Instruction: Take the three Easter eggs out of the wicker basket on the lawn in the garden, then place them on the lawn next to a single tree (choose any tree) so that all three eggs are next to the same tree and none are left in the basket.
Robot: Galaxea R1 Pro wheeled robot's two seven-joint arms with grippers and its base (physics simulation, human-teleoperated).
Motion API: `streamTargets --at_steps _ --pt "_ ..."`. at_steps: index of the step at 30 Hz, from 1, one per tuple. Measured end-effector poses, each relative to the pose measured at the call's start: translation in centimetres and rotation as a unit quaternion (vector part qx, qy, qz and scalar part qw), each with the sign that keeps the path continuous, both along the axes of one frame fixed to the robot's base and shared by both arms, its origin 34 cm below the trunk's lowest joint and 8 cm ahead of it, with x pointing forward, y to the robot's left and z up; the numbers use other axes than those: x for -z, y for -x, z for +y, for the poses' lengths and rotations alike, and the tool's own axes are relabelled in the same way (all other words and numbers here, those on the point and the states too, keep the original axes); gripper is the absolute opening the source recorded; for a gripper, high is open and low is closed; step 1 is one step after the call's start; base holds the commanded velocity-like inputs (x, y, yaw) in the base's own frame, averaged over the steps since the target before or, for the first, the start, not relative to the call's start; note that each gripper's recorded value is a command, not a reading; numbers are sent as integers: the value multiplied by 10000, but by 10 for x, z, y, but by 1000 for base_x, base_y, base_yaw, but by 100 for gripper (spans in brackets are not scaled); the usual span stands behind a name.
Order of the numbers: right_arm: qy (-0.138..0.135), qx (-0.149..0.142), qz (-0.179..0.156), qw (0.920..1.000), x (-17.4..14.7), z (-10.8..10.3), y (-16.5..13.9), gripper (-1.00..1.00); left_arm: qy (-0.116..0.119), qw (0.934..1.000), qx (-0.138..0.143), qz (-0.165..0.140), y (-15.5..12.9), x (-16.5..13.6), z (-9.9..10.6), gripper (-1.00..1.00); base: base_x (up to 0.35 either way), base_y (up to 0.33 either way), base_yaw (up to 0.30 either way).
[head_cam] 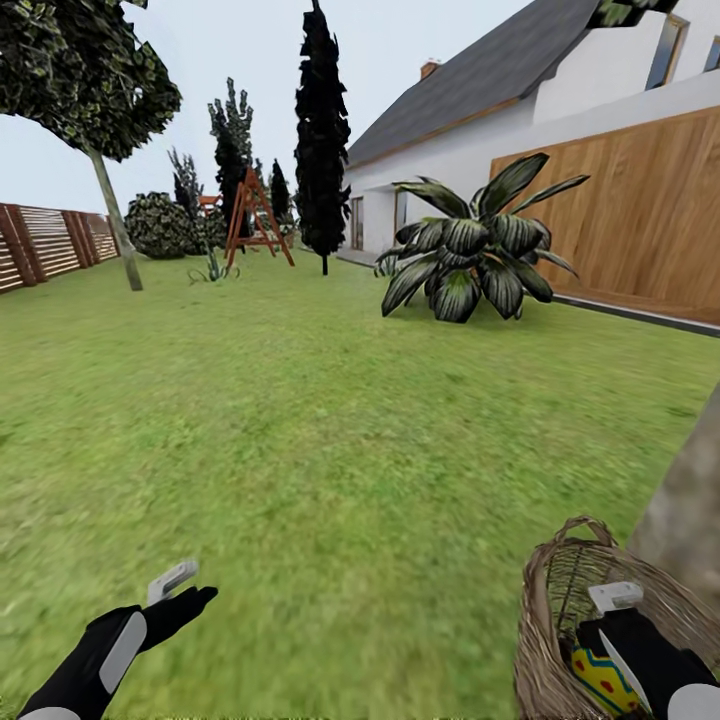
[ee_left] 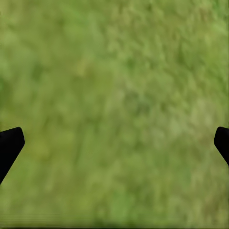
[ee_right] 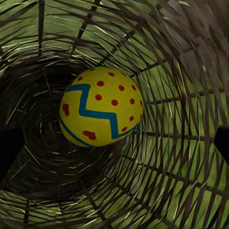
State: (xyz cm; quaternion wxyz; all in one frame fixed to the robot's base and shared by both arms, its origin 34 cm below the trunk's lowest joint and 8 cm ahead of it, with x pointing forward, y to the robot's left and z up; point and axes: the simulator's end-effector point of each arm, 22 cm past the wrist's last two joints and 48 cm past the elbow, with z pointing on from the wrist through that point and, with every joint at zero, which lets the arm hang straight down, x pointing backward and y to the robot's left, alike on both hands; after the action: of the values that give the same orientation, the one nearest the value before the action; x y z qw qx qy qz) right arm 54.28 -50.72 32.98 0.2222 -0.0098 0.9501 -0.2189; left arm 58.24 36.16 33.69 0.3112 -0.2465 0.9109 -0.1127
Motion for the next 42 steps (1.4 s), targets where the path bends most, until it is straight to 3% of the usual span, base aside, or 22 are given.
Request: streamTargets --at_steps 27,33,42 --pt "6 2 544 9985 52 -1 22 100 34 9983 15 575 23 60 -6 100 0 0 0" --pt "7 0 541 9985 52 -1 22 100 46 9983 40 578 23 60 -9 100 0 0 0" --pt "-2 -14 542 9985 52 1 21 100 64 9983 60 577 23 60 -13 100 249 0 0"
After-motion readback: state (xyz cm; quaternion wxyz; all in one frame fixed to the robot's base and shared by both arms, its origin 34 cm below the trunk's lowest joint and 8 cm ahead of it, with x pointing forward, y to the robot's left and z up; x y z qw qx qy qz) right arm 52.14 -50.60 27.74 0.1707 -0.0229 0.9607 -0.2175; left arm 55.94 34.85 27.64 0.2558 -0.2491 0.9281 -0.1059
